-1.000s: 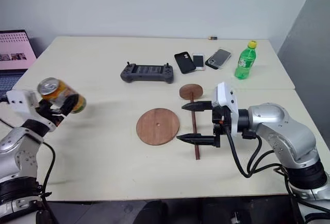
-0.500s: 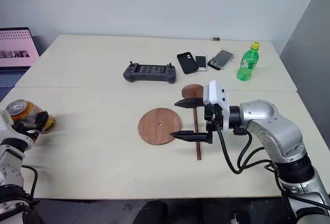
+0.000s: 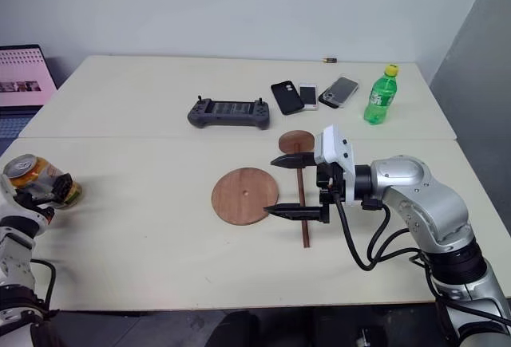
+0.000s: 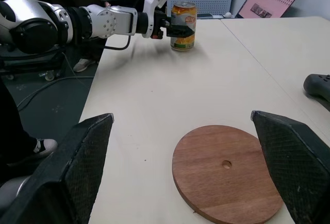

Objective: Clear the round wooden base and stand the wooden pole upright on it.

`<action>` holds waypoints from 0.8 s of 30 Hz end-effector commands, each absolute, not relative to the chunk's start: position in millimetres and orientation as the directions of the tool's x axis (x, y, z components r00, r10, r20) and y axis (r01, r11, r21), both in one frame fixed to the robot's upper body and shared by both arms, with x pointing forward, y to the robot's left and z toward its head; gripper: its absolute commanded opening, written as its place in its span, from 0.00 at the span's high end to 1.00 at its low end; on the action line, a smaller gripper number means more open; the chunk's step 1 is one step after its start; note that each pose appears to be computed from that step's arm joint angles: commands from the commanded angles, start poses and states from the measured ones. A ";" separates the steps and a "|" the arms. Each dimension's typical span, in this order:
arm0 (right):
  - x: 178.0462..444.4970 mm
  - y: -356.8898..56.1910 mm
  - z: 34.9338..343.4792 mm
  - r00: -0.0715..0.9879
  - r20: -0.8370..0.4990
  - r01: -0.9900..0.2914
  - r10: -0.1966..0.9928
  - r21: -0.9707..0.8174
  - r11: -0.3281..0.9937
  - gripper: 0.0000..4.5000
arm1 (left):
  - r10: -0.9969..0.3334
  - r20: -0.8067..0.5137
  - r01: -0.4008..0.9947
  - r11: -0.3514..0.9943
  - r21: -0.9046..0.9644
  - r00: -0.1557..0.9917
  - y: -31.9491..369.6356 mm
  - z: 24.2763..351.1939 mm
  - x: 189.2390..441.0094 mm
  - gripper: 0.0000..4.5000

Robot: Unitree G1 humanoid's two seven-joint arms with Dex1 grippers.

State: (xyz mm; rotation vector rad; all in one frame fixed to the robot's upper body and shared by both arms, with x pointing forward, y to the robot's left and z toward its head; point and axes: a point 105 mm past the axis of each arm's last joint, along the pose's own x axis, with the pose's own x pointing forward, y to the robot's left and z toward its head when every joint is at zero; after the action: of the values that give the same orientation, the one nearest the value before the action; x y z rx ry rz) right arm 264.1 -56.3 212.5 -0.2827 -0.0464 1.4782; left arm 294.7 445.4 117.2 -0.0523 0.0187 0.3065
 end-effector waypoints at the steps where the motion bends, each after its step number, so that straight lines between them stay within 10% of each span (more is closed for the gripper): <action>1: 258.4 -55.1 222.5 0.084 -0.125 -0.966 0.989 -0.253 0.050 0.00 | 0.306 0.038 -0.306 0.952 0.004 0.951 448.9 134.6 278.5 0.01; 10: 262.5 -61.9 218.4 0.124 -0.141 -0.963 0.982 -0.255 0.084 0.00 | 0.258 -0.045 -0.253 0.962 0.107 0.965 430.4 122.9 233.5 0.01; 17: 271.7 -84.0 208.5 0.207 -0.191 -0.963 0.959 -0.215 0.165 0.00 | -0.115 -0.384 0.211 0.953 0.218 0.916 368.7 121.6 180.3 0.01; 24: 294.4 -87.1 199.7 0.345 -0.260 -0.938 0.902 -0.098 0.331 0.00 | -0.481 -0.429 0.590 0.790 0.165 0.765 284.6 148.0 193.2 0.01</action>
State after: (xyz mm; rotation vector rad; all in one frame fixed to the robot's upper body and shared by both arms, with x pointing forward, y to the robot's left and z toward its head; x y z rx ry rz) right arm 290.2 -89.3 193.0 -0.2525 0.1508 1.2445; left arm 186.3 310.7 129.3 0.2621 0.4306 -0.4671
